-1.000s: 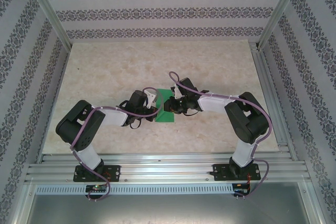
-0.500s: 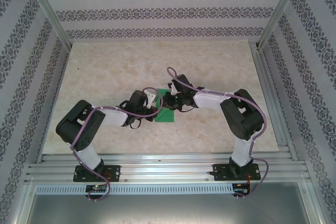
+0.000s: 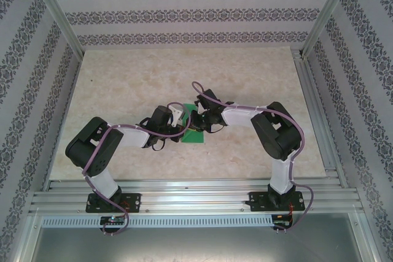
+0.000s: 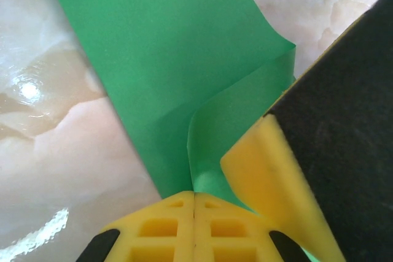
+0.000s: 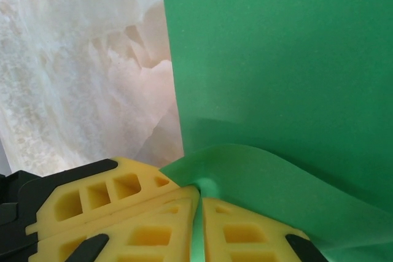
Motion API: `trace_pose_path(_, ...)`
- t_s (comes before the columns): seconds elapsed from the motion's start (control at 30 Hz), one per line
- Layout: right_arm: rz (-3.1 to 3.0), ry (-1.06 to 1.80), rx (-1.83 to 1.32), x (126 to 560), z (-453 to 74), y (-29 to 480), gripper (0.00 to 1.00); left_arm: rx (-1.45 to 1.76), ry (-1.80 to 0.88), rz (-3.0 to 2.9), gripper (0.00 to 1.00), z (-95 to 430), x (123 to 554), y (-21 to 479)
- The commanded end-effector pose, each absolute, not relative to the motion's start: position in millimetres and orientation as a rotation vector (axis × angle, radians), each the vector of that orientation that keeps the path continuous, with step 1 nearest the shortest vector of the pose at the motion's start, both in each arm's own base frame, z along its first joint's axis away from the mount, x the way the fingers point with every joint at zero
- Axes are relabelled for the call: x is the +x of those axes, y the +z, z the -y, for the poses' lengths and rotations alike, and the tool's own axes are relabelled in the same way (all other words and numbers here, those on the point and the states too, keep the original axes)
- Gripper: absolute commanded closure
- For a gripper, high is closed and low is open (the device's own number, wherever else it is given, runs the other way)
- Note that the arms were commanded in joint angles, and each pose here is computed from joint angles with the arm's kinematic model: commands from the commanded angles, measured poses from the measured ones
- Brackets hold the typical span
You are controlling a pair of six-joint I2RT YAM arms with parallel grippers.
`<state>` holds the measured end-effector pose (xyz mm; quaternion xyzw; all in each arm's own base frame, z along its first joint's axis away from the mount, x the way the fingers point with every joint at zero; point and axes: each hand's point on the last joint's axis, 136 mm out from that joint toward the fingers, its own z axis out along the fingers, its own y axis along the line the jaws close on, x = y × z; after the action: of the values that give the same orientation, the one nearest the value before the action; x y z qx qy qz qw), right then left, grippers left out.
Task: Fold a paper plane with a square sheet of paper (fold left side to right side)
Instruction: Fold the triangle a second time at the center of the table.
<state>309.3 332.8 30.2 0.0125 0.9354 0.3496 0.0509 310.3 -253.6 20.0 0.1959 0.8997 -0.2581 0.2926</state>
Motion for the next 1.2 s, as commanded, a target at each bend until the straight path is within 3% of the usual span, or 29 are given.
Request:
trace_pose_path(0.0, -2.88, 1.009, 0.052, 307, -331, 22, 0.88, 0.535, -0.642, -2.447, 1.0, 244, 303, 1)
trace_pose_path(1.17, -3.01, 0.842, 0.127, 288, -305, -24, 0.92, 0.555, -0.626, -2.461, 1.0, 245, 298, -5)
